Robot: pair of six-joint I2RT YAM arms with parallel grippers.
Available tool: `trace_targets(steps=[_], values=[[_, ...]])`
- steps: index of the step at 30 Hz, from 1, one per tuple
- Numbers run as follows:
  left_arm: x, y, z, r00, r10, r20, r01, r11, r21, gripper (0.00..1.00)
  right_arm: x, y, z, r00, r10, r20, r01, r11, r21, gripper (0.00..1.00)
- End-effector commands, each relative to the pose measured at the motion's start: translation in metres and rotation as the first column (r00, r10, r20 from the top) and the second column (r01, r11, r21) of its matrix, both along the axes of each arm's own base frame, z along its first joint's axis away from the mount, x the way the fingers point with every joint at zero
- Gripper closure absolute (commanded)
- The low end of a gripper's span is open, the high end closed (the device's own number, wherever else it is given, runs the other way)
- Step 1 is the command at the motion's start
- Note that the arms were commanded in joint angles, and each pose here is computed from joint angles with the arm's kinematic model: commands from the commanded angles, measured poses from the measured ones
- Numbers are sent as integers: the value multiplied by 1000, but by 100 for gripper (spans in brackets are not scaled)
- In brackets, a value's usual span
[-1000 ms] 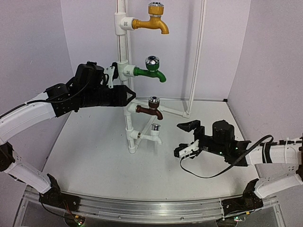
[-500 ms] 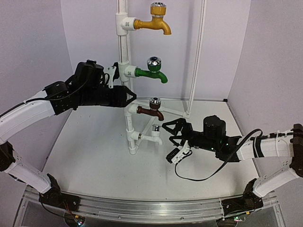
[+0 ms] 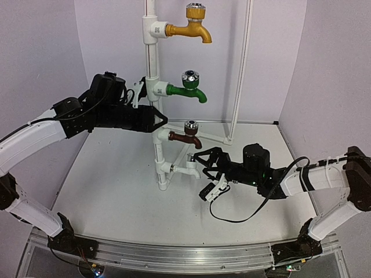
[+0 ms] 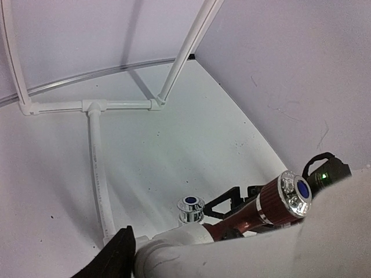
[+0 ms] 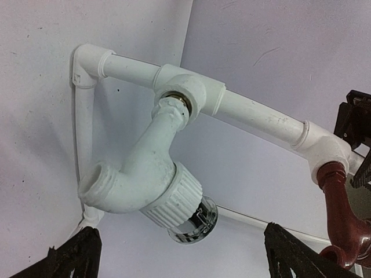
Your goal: Install the water faucets
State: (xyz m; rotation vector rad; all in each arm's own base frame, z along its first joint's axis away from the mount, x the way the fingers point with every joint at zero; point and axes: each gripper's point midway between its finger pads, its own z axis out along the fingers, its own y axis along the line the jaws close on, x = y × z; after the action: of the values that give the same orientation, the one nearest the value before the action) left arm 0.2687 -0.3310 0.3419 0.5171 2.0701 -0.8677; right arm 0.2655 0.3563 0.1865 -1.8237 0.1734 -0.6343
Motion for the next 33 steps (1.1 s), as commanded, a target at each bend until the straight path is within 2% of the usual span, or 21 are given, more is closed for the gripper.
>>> trace_targets(steps=[1,2,4,10,13,16,23,29,33], values=[[-23,-4,35,992,-99,81,107,989,-100,32,-5,6,27,998,25,65,-33,991,130,2],[-21,-4,37,990,-97,100,107,989,-103,26,-7,5,28,998,25,62,-34,990,137,2],[-18,-5,39,985,-91,143,108,988,-111,20,-8,3,28,998,22,51,-29,989,148,2],[-6,-3,45,965,-30,262,73,985,-156,16,-12,-4,23,999,13,41,-18,991,132,3],[0,-3,49,947,-3,320,61,983,-171,17,-11,-4,19,998,7,55,-13,994,109,5],[7,-2,49,934,19,356,37,988,-150,28,-9,1,24,996,14,85,-23,994,111,5],[-3,3,38,914,-69,401,91,995,-35,68,-5,8,22,991,24,130,-37,995,93,5],[-6,16,24,923,-95,372,83,995,47,89,-4,13,17,993,37,114,-47,995,90,6],[-9,22,21,925,-100,367,80,994,68,94,-3,20,14,992,59,110,-69,993,93,6]])
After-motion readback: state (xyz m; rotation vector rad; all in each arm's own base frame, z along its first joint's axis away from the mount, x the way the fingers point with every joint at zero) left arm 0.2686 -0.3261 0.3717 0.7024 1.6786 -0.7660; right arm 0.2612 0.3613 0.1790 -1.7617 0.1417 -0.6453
